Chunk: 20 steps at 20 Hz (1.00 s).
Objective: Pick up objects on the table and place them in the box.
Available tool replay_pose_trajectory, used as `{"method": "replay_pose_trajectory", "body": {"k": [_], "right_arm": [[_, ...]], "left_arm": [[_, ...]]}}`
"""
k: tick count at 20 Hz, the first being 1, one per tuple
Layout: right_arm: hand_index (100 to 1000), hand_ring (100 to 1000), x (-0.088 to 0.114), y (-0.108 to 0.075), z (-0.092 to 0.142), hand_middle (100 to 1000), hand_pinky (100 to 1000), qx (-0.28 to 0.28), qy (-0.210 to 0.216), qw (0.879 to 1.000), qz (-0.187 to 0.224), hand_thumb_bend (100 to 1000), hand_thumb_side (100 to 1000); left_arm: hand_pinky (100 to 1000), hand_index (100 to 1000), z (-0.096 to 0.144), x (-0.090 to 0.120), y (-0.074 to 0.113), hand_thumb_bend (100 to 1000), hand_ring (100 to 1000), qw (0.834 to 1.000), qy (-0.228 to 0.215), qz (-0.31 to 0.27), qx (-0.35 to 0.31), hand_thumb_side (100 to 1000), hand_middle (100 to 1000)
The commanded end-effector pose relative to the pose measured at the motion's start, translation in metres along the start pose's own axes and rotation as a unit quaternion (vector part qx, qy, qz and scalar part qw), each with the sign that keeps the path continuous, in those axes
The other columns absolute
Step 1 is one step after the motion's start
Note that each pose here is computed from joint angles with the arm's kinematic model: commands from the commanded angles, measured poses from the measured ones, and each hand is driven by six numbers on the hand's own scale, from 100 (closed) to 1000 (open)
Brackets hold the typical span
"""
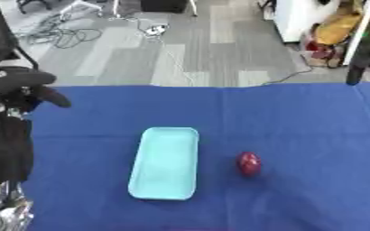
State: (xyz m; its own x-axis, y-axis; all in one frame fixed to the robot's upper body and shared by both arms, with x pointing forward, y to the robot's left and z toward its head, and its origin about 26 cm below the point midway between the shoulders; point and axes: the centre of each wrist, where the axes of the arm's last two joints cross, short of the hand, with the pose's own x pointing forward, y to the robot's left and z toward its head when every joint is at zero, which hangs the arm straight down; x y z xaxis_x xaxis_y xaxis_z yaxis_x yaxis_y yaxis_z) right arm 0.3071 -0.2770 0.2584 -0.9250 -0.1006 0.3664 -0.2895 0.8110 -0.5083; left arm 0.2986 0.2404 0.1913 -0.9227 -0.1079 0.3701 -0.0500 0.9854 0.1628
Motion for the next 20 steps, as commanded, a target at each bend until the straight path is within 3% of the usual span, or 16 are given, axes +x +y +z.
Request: {"method": "replay_pose_trajectory", "body": {"k": [1, 5, 7, 11, 16, 20], "right_arm": [[808, 560, 0.009, -0.010, -0.002, 658, 421, 0.064, -0.001, 0.996, 0.068, 257, 945], [811, 567, 0.012, -0.015, -0.002, 680, 427, 0.132, -0.011, 0.981, 0.140, 327, 970], [822, 571, 0.007, -0.021, 0.000, 706, 434, 0.168, -0.014, 0.970, 0.175, 352, 951], [819, 577, -0.010, -0.037, 0.008, 732, 444, 0.225, -0.021, 0.947, 0.231, 446, 1000], [840, 601, -0.035, -0.055, 0.021, 780, 463, 0.280, -0.017, 0.921, 0.269, 530, 1000], [865, 630, -0.047, -0.058, 0.021, 827, 489, 0.318, -0.004, 0.906, 0.279, 563, 1000]], "left_arm": [[456, 724, -0.005, 0.004, 0.005, 452, 495, 1.000, -0.010, -0.004, -0.011, 808, 602], [453, 725, -0.004, 0.004, 0.005, 454, 493, 1.000, -0.007, -0.003, -0.019, 807, 601], [452, 725, -0.003, 0.004, 0.005, 453, 492, 1.000, -0.005, -0.003, -0.022, 806, 601], [451, 725, -0.003, 0.004, 0.004, 454, 492, 1.000, -0.004, 0.000, -0.025, 806, 601], [449, 725, -0.002, 0.004, 0.004, 453, 490, 1.000, -0.002, 0.002, -0.028, 805, 600], [448, 726, -0.002, 0.004, 0.003, 454, 487, 0.999, -0.001, 0.003, -0.032, 805, 601]]}}
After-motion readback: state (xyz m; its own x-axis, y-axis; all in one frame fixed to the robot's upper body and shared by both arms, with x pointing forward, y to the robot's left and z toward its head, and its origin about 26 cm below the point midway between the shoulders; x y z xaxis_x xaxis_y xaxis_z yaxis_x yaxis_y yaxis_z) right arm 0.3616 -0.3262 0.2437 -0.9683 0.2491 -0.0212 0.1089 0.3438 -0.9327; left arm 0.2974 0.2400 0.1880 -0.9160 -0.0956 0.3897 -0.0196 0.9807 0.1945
